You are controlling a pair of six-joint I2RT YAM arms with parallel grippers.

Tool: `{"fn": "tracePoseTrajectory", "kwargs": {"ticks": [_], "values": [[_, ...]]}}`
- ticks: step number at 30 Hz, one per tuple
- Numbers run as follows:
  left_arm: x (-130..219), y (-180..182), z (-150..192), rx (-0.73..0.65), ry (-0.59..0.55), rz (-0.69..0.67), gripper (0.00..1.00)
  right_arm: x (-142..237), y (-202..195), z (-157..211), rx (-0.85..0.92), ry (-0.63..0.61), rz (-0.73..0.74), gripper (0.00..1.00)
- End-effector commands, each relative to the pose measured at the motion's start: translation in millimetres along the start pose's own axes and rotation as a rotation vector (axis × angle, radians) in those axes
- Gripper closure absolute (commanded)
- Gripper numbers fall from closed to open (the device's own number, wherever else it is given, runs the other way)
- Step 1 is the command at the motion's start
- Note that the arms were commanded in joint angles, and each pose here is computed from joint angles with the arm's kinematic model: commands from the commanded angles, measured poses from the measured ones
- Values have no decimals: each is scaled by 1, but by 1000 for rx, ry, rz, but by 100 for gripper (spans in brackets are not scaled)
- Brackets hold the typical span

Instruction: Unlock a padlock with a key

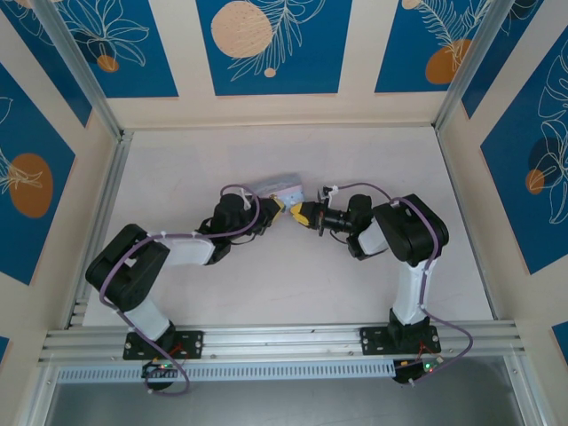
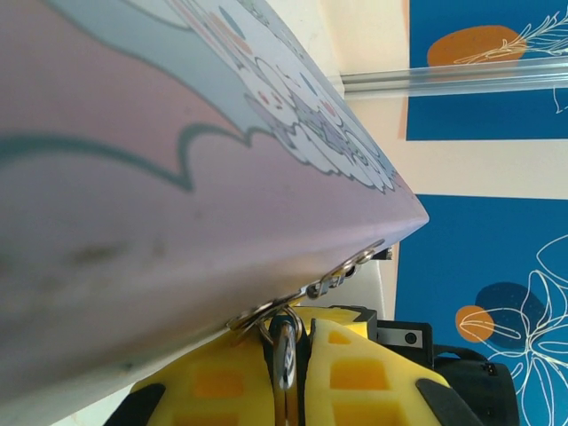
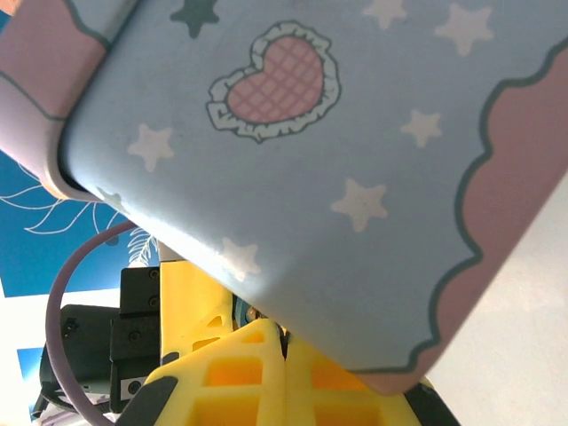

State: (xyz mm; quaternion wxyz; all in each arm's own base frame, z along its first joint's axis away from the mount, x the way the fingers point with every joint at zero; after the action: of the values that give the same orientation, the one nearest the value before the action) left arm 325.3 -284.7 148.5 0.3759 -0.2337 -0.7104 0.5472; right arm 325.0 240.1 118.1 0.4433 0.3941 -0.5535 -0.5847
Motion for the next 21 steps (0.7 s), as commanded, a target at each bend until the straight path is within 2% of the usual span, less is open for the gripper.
{"fn": "tracePoseTrajectory", "kwargs": {"ticks": [1,9,16,21], "values": [[17,-82,24,-70,123,300,100,-12,-13,-2,-65,0,26,100],[16,-86,24,-73,130,306,100,-31,14,7,15,97,-24,100],[15,-85,26,-90,145,291,100,-21,3,-2,61,66,84,100],[14,-82,29,-157,168,256,100,-6,-9,-9,74,35,113,100]]}}
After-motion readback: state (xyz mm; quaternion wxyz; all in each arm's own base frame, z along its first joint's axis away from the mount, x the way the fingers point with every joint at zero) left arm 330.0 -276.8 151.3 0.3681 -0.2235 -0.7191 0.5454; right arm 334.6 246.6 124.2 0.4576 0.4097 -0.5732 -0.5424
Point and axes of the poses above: each hand's point on the last joint's axis, 136 mm out from that joint toward the fingers, its own x axis back along the fingers, its own y axis along the line the jaws close on, z = x × y, the point moved 3 cm from there along x, back along the fingers, and after that the axes turned 1 degree about -x, right-handed, at the moved point
